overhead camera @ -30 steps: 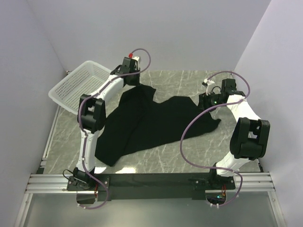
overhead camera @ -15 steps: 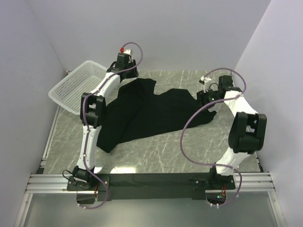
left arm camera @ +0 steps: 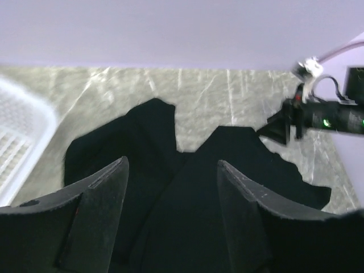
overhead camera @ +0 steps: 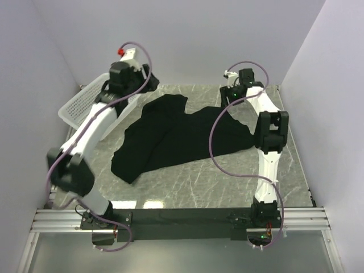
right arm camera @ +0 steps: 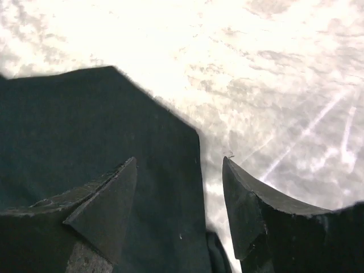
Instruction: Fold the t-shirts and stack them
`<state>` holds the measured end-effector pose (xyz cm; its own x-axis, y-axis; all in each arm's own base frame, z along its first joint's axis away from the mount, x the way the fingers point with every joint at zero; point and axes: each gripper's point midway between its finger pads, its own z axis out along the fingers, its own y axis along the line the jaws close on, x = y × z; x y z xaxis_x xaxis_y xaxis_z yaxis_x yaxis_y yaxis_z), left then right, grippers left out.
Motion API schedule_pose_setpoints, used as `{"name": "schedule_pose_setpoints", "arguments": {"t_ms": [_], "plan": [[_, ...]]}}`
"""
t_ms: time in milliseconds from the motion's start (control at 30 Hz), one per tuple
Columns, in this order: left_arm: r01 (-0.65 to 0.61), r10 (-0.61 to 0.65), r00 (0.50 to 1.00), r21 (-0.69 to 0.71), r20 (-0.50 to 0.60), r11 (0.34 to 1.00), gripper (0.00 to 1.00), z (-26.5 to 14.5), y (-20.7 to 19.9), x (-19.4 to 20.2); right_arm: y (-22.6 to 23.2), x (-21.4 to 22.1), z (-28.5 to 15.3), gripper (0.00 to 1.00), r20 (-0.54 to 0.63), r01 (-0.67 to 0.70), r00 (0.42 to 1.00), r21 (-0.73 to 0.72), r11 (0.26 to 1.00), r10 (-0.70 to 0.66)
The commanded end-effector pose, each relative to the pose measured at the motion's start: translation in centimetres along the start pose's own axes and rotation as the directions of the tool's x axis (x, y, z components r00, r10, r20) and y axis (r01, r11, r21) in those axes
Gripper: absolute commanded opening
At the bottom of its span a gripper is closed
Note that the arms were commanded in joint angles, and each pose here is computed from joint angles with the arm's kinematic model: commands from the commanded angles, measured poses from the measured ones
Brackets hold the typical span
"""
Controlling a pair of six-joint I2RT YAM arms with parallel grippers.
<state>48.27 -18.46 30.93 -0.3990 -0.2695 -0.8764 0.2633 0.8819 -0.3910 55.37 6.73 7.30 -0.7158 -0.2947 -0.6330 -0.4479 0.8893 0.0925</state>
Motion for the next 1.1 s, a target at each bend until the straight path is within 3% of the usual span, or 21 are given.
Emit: {"name": "schedule_pose_setpoints", "arguments": {"t_ms": [0, 67, 167, 400, 700, 867, 900, 1000, 1067], "plan": [[0.03, -0.026, 0.999, -0.093, 0.046, 0.995, 0.69, -4.1, 1.9, 0.6, -1.2, -1.0, 1.1, 0.68, -0.018, -0.059, 0.998, 0.061, 0.996, 0.06], [0.065, -0.063, 0.998, -0.138, 0.014, 0.988, 0.71, -5.7, 3.5, 3.0, -1.6, -1.7, 1.3, 0.67, -0.014, -0.056, 0.998, 0.068, 0.996, 0.057], [0.115, -0.107, 0.993, -0.18, 0.054, 0.977, 0.72, -9.4, 4.6, 3.7, -1.5, -1.0, 2.5, 0.66, -0.053, -0.052, 0.997, 0.07, 0.996, 0.055], [0.184, -0.176, 0.983, -0.254, 0.053, 0.95, 0.73, -13.2, 6.8, 6.7, 0.1, 1.1, 3.7, 0.6, -0.122, -0.041, 0.991, 0.042, 0.998, 0.046], [0.208, -0.204, 0.978, -0.285, 0.044, 0.936, 0.74, -14.9, 7.7, 7.9, 1.8, 3.2, 4.3, 0.36, -0.183, -0.082, 0.98, -0.022, 0.996, 0.077], [0.213, -0.208, 0.977, -0.289, 0.047, 0.933, 0.74, -15.4, 7.8, 8.2, 1.4, 1.4, 3.3, 0.04, -0.107, -0.067, 0.992, -0.008, 0.998, 0.065], [0.214, -0.209, 0.977, -0.29, 0.048, 0.933, 0.74, -15.5, 7.8, 8.2, 1.0, -1.1, 1.6, 0.01, -0.02, -0.043, 0.999, 0.013, 0.999, 0.043], [0.219, -0.213, 0.976, -0.289, 0.053, 0.932, 0.74, -15.9, 7.8, 8.4, 1.4, -4.5, -2.9, 0.0, 0.125, 0.013, 0.992, 0.038, 0.999, -0.018], [0.225, -0.218, 0.974, -0.288, 0.057, 0.931, 0.74, -16.1, 7.8, 8.6, 2.0, -3.6, -4.6, 0.0, 0.142, 0.05, 0.988, 0.02, 0.999, -0.052]]}}
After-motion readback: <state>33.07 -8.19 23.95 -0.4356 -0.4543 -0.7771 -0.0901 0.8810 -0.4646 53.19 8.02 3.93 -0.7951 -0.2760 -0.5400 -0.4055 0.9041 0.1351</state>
